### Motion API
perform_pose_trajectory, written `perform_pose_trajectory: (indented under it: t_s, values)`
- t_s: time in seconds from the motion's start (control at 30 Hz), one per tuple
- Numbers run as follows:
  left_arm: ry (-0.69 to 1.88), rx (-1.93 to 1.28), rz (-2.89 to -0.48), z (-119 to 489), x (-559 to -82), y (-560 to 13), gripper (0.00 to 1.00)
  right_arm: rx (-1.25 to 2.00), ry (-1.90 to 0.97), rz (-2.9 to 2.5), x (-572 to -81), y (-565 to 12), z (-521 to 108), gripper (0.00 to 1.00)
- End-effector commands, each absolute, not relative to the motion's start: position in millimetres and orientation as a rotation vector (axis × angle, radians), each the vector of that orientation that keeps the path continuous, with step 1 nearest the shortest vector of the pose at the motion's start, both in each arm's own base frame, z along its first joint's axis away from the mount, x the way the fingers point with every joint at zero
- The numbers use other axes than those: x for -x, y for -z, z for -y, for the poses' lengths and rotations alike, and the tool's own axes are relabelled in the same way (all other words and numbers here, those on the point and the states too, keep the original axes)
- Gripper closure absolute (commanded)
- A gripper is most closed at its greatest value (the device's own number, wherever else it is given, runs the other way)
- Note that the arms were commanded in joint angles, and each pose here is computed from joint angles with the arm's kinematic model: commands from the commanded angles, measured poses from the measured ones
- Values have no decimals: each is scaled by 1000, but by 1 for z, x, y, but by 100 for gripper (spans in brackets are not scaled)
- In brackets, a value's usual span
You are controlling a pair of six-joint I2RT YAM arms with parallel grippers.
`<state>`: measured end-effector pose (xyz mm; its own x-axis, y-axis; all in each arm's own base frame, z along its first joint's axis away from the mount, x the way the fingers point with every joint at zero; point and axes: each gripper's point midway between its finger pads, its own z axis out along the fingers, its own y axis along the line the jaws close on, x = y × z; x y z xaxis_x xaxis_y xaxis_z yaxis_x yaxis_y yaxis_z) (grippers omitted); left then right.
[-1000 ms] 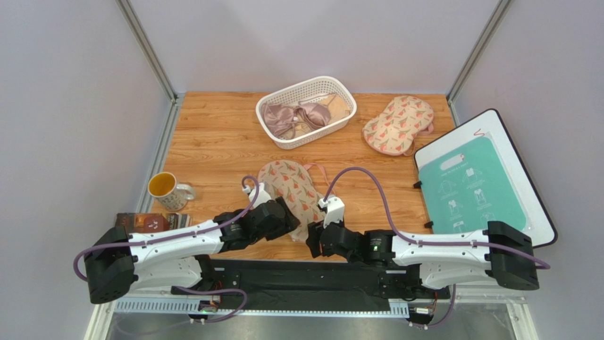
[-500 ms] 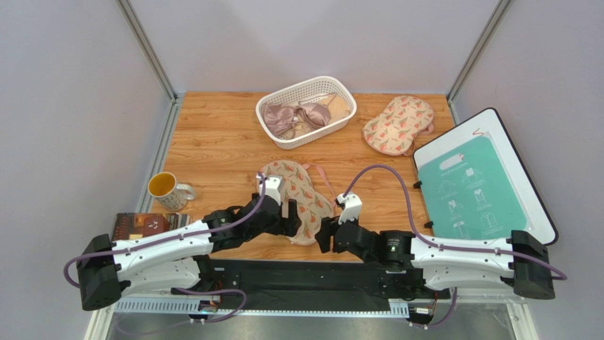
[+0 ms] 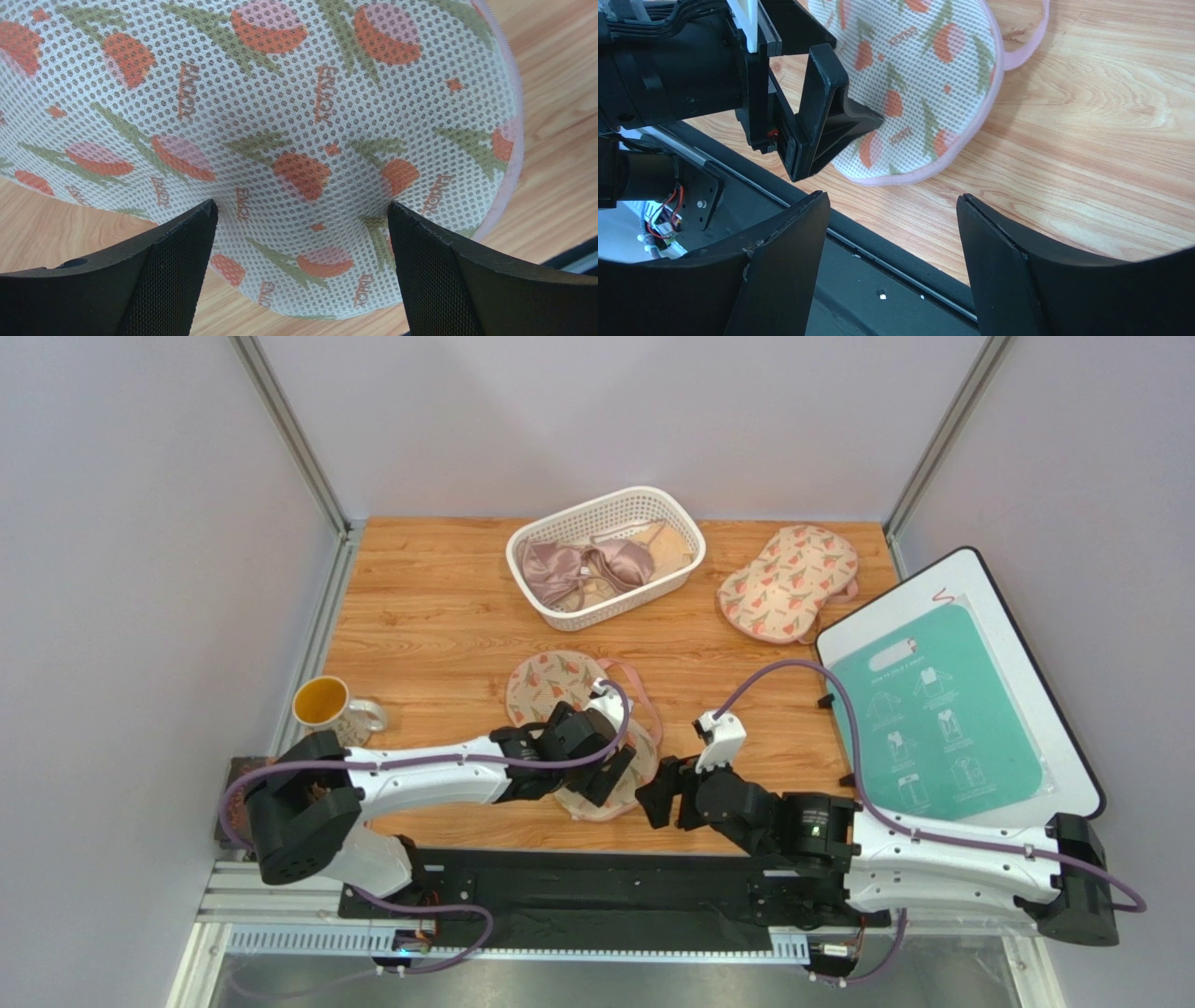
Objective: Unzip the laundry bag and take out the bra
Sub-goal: Unzip the laundry bag at the center of the board.
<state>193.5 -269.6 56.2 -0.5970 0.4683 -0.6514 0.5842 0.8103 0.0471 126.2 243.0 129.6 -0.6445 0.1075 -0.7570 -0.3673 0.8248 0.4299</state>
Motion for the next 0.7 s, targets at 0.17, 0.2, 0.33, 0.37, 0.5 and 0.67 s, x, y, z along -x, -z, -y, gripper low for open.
perform_pose_trajectory:
  t_s: [0.17,0.2,0.33,0.37,0.5,0.67]
  values:
    - [39,-702,-2348,259,-208,-44,60,167,-687,-2155,-132,-128,-242,27]
    - [37,-698,-2354,259,-208,-42,73,172,-684,-2157,-131,-127,-242,27]
    - [44,-651,-2376,262,-208,-40,100,198,-672,-2163,-130,-122,-242,27]
    - [69,-604,-2383,266,-209,-43,100,208,-670,-2167,-129,-120,-242,27]
    - [211,-419,-2450,288,-206,-56,100,274,-681,-2168,-127,-118,-253,27]
    - [348,-287,-2514,315,-206,-70,100,390,-622,-2181,-128,-105,-264,28]
